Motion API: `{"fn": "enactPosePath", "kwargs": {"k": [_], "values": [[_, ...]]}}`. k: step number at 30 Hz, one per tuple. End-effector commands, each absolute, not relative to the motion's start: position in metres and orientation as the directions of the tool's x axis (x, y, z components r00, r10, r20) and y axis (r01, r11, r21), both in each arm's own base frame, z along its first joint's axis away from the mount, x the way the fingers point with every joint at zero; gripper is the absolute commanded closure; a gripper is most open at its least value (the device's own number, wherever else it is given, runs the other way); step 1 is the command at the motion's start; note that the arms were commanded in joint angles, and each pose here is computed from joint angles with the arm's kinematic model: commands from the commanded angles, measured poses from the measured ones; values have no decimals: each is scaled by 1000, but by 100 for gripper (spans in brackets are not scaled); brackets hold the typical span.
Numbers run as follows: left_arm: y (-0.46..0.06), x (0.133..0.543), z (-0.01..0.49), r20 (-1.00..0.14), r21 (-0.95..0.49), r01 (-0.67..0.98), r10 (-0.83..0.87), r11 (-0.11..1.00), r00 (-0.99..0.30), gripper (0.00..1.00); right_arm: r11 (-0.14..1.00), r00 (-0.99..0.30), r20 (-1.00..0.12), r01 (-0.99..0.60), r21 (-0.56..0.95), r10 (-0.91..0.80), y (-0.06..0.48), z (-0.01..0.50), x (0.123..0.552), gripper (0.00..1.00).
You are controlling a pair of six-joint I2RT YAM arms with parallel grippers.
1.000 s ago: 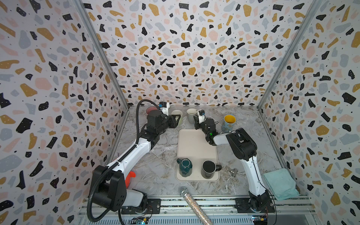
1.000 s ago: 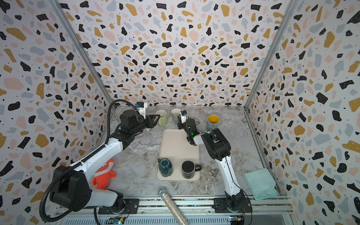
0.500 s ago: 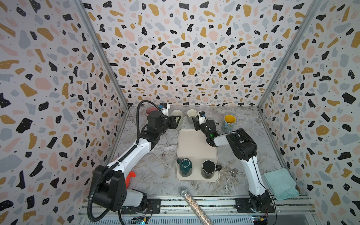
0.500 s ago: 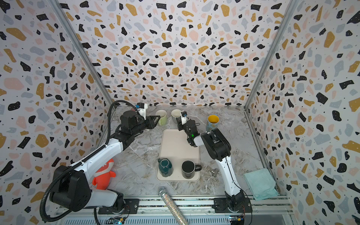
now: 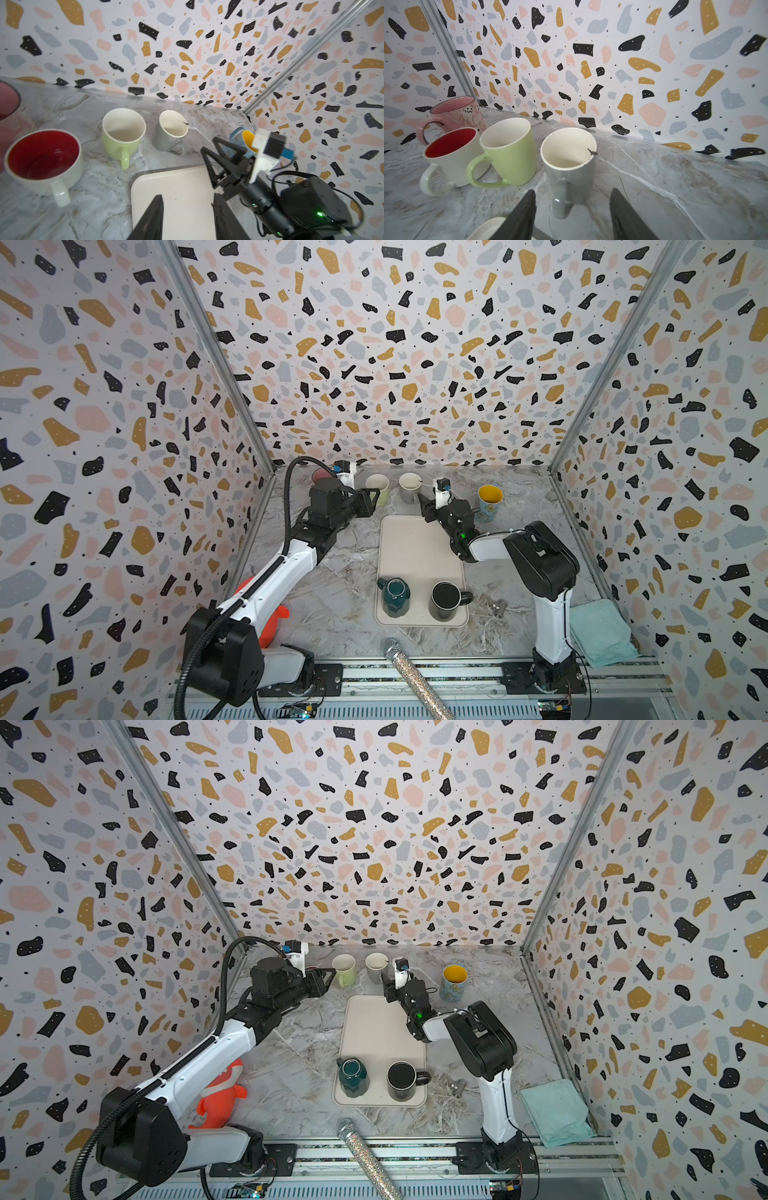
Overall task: Turn the mug right side up
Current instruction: Place the mug at the top-center of the table, then pick up the mug from the tray.
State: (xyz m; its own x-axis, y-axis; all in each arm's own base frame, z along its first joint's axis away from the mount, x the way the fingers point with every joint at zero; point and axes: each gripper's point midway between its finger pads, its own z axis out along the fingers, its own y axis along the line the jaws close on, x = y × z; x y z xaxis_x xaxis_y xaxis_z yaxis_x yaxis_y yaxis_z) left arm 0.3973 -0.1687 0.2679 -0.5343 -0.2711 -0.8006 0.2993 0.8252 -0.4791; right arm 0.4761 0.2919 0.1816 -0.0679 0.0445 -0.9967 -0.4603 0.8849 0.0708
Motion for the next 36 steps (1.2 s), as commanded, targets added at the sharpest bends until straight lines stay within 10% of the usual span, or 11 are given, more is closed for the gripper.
{"fn": "enactPosePath", "kwargs": {"k": [1, 12, 26, 36], "values": [[-154, 391, 264, -729, -515, 178, -319, 838, -606, 59, 900, -59, -995, -425, 96, 78, 285, 222, 455, 41], [-149, 337, 183, -283, -677, -209, -512, 706, -811, 64, 896, -186, -979, -416, 157, 84, 266, 252, 386, 39], [-161, 294, 122, 217, -651, -640, -708, 408, -672, 56, 927, -205, -976, -347, 143, 74, 227, 260, 354, 38], [-161, 278, 95, 289, -575, -718, -724, 392, -627, 55, 934, -213, -975, -330, 137, 68, 223, 261, 354, 38]]}}
